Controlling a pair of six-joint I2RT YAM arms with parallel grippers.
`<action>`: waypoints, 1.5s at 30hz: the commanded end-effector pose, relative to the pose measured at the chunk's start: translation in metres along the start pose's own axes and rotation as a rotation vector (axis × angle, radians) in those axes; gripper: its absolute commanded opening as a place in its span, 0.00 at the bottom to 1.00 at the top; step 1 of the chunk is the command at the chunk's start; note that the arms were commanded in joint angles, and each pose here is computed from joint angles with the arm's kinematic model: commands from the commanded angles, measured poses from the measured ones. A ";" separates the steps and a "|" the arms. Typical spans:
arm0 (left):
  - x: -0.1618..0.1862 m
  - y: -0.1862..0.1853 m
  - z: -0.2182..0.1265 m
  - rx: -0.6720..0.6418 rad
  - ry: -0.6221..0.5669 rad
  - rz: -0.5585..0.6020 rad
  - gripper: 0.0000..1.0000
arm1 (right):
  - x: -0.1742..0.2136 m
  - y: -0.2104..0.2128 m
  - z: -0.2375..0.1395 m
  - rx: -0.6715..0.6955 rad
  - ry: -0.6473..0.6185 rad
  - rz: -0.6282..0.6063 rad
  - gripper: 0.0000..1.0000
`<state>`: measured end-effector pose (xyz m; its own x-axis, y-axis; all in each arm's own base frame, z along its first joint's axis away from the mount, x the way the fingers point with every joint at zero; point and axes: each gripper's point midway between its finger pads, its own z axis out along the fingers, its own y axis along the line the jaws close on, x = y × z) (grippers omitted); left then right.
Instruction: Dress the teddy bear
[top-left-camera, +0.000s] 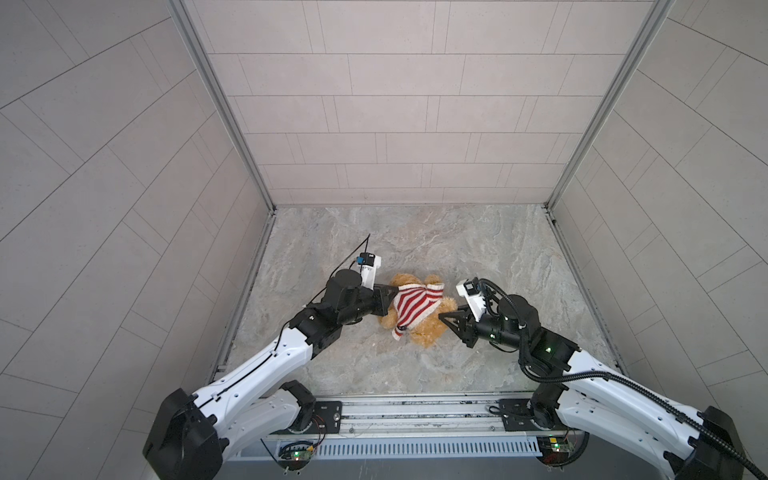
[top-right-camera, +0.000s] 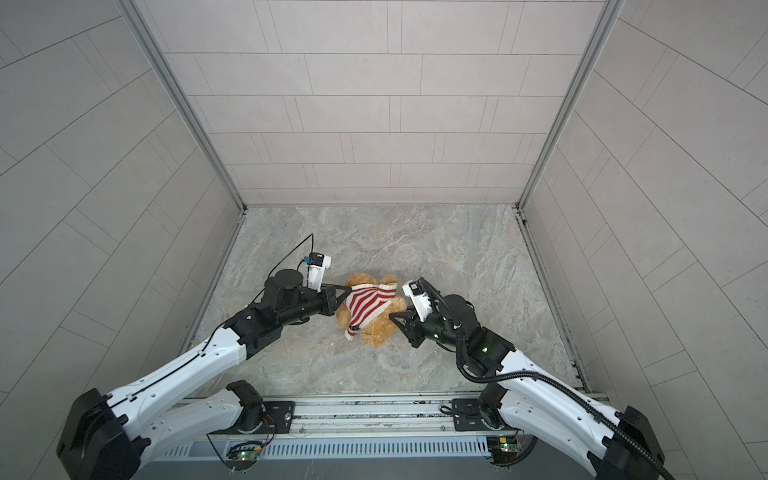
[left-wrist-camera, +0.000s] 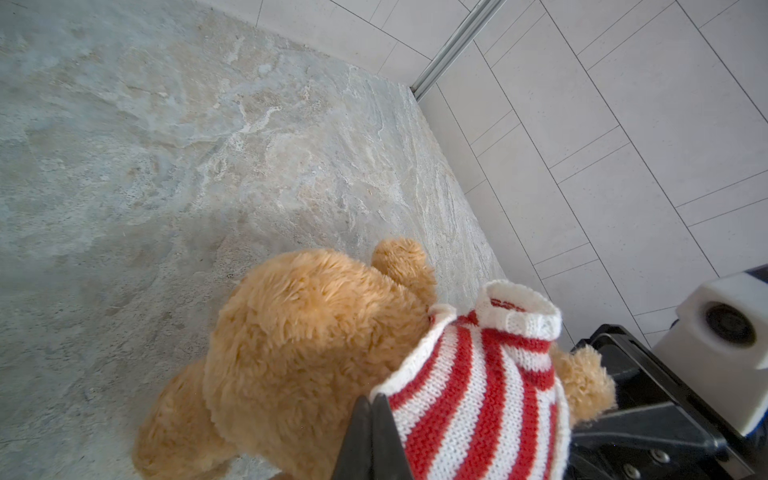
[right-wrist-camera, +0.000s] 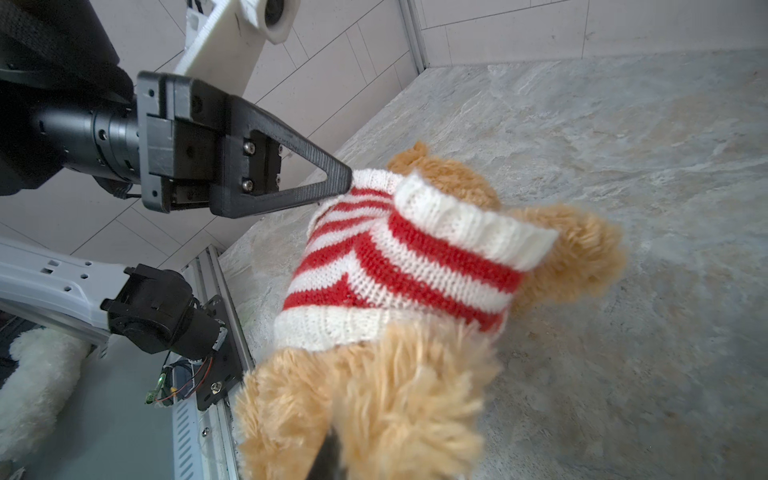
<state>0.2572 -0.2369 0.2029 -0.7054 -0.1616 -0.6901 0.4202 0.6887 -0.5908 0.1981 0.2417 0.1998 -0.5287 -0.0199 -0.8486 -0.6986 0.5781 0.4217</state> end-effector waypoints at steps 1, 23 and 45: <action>0.000 0.001 -0.001 0.012 -0.012 -0.005 0.00 | -0.017 0.004 -0.002 0.003 -0.058 -0.024 0.07; 0.003 0.088 -0.009 -0.207 -0.073 -0.160 0.00 | -0.028 0.007 -0.024 0.021 -0.129 -0.059 0.00; 0.049 0.006 -0.020 0.062 0.022 -0.011 0.54 | -0.050 -0.011 -0.005 0.124 -0.231 0.159 0.00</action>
<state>0.2158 -0.2223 0.1828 -0.7083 -0.1496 -0.6899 0.4576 0.6469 -0.6100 0.2236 0.2315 0.2129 -0.5365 0.1881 -0.8227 -0.5408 0.6717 0.5063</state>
